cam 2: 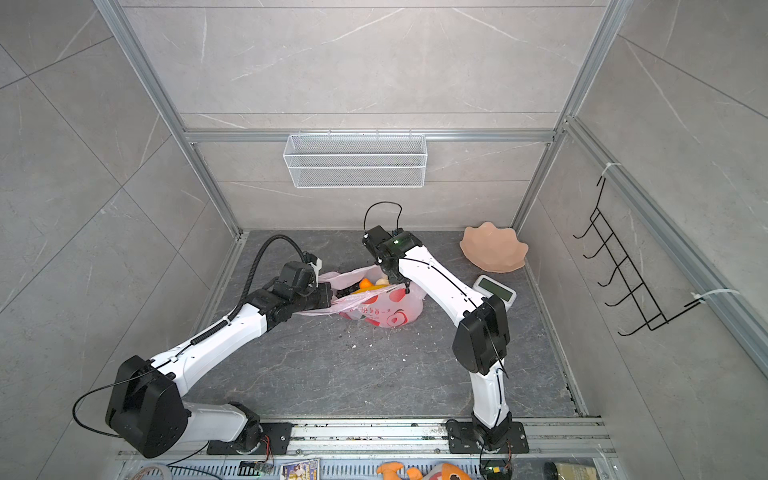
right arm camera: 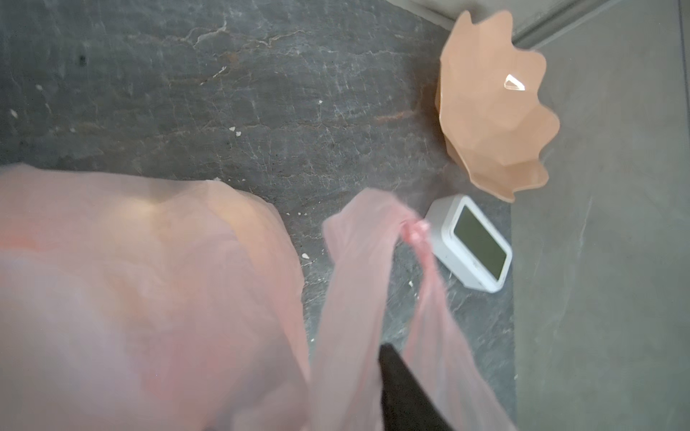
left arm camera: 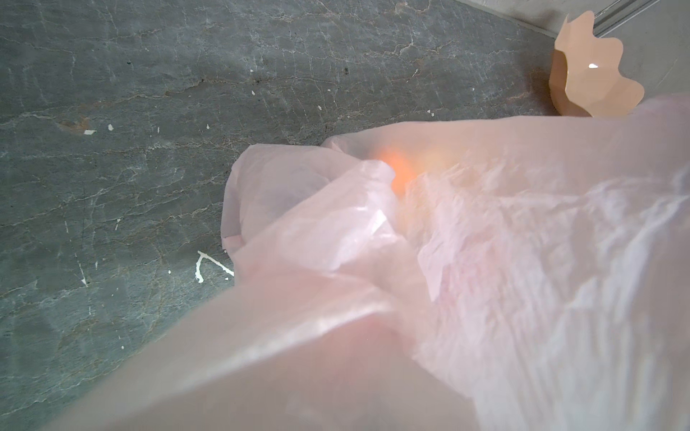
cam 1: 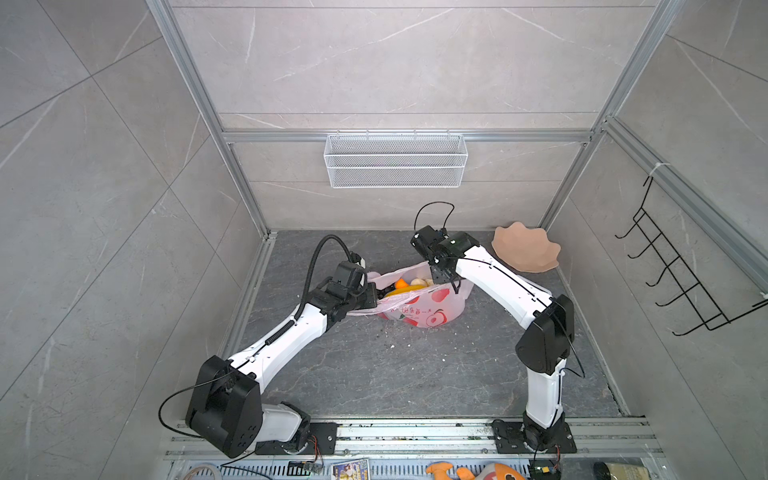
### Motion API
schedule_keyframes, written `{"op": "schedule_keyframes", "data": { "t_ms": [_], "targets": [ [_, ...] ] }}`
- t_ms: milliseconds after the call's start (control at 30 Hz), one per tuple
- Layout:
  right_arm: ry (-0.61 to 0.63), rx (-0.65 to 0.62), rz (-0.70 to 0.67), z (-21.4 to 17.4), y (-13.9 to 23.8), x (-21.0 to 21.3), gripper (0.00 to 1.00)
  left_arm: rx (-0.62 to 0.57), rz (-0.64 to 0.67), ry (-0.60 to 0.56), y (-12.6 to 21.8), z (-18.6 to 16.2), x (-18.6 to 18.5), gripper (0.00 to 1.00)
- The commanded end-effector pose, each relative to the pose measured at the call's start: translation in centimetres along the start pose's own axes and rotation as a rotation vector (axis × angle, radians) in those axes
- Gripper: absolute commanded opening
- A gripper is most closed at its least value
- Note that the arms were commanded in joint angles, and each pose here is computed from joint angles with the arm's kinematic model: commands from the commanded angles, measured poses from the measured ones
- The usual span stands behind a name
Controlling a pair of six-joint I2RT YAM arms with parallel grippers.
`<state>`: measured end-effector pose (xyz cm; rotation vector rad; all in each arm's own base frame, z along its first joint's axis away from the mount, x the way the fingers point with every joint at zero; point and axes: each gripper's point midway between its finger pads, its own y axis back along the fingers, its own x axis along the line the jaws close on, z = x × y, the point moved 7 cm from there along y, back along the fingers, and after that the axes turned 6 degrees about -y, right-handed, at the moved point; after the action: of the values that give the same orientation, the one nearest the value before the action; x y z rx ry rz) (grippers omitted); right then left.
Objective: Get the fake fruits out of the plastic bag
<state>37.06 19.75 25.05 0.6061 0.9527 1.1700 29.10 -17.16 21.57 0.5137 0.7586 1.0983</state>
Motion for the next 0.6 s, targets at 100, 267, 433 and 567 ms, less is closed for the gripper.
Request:
{"op": "schedule_keyframes", "data": {
  "t_ms": [100,267,433,567],
  "targets": [
    [-0.33,0.109,0.383,3.6,-5.4,-4.2,0.06,-0.104,-0.079,0.046,1.1,-0.6,2.0,0.0],
    [-0.586,0.261,0.679,4.3,-10.3,-5.9,0.0,-0.107,-0.118,0.107,0.4,-1.7,3.5,0.0],
    [-0.536,0.239,0.729,3.9,-8.7,-3.4,0.0,-0.08,-0.155,0.087,-0.4,-1.4,2.7,0.0],
    [-0.492,0.229,0.759,3.7,-7.4,-1.9,0.0,-0.035,-0.171,-0.007,-1.3,-0.7,0.3,0.0]
  ]
}}
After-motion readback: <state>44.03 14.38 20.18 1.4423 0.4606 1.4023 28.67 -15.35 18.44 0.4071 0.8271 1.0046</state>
